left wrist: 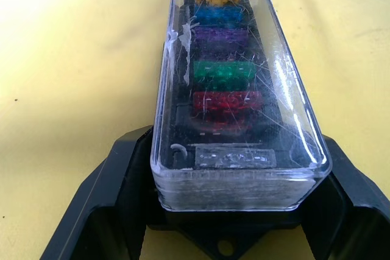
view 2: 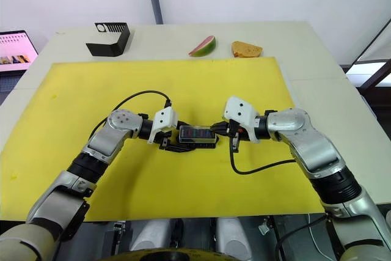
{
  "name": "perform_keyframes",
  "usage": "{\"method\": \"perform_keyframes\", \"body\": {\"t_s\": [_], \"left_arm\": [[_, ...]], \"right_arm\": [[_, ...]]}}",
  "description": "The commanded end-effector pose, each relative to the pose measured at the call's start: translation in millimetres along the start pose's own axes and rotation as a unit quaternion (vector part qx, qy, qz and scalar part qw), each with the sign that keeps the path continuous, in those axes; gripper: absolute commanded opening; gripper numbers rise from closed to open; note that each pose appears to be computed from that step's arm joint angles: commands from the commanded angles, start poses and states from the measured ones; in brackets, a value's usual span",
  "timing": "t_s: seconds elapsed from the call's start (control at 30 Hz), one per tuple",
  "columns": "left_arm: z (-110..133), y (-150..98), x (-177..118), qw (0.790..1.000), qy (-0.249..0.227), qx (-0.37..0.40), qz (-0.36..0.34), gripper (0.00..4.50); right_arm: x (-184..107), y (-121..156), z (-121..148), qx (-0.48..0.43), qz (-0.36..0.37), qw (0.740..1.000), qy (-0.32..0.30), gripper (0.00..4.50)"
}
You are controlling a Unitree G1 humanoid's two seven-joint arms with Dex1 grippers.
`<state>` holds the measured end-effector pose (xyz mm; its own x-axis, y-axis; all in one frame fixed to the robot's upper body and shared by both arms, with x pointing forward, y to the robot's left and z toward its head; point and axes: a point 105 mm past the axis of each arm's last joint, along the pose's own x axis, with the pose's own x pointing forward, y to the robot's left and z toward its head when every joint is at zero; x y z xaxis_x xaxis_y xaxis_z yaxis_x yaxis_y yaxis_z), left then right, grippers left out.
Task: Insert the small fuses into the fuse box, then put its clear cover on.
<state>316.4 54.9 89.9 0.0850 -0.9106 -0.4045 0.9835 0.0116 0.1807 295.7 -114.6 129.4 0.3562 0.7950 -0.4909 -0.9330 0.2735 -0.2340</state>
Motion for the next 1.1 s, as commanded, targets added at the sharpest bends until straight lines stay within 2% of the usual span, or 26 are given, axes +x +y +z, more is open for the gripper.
{"method": "perform_keyframes", "body": {"t_s": [0.03, 0.33, 0.43, 0.53, 0.63, 0.7, 0.8, 0.87, 0.97, 1.03, 1.07, 1.1], "left_arm": [[8, 5, -3, 1.0, -0.014, 0.011, 0.015, 2.61], [7, 2, 2, 1.0, -0.016, 0.008, 0.012, 2.61], [7, 2, 4, 1.0, -0.017, 0.007, 0.013, 2.61], [6, 2, 3, 1.0, -0.017, 0.006, 0.016, 2.61], [4, 1, 1, 1.0, -0.014, 0.003, 0.019, 2.61], [2, 0, -1, 1.0, -0.013, 0.001, 0.021, 2.61], [2, -1, -3, 1.0, -0.013, -0.004, 0.026, 2.61], [3, -1, -4, 0.999, -0.014, -0.005, 0.028, 2.61], [4, -4, -12, 0.999, -0.018, -0.013, 0.038, 2.61], [7, -8, -31, 0.998, -0.024, -0.028, 0.05, 2.61], [7, -12, -40, 0.998, -0.025, -0.036, 0.054, 3.64], [7, -17, -51, 0.997, -0.024, -0.042, 0.055, 3.93]], "right_arm": [[20, 20, -45, 0.061, 0.032, 0.995, 0.072, 0.04], [37, 29, -16, 0.051, 0.065, 0.996, 0.031, 0.04], [47, 29, -24, 0.055, 0.059, 0.995, 0.059, 0.04], [47, 28, -44, 0.055, 0.056, 0.991, 0.11, 0.04], [44, 27, -48, 0.051, 0.053, 0.99, 0.122, 0.04], [43, 23, -42, 0.048, 0.042, 0.992, 0.108, 0.04], [40, 17, -12, 0.026, 0.028, 0.999, 0.03, 0.04], [35, 16, -1, 0.026, 0.025, 0.999, 0.0, 0.04], [11, 14, 27, -0.007, 0.018, 0.998, -0.062, 0.04], [-16, 8, 40, -0.015, -0.002, 0.996, -0.085, 0.04], [-28, 7, 43, -0.011, -0.006, 0.996, -0.088, 0.0], [-39, 7, 45, -0.008, -0.008, 0.996, -0.089, 0.28]]}}
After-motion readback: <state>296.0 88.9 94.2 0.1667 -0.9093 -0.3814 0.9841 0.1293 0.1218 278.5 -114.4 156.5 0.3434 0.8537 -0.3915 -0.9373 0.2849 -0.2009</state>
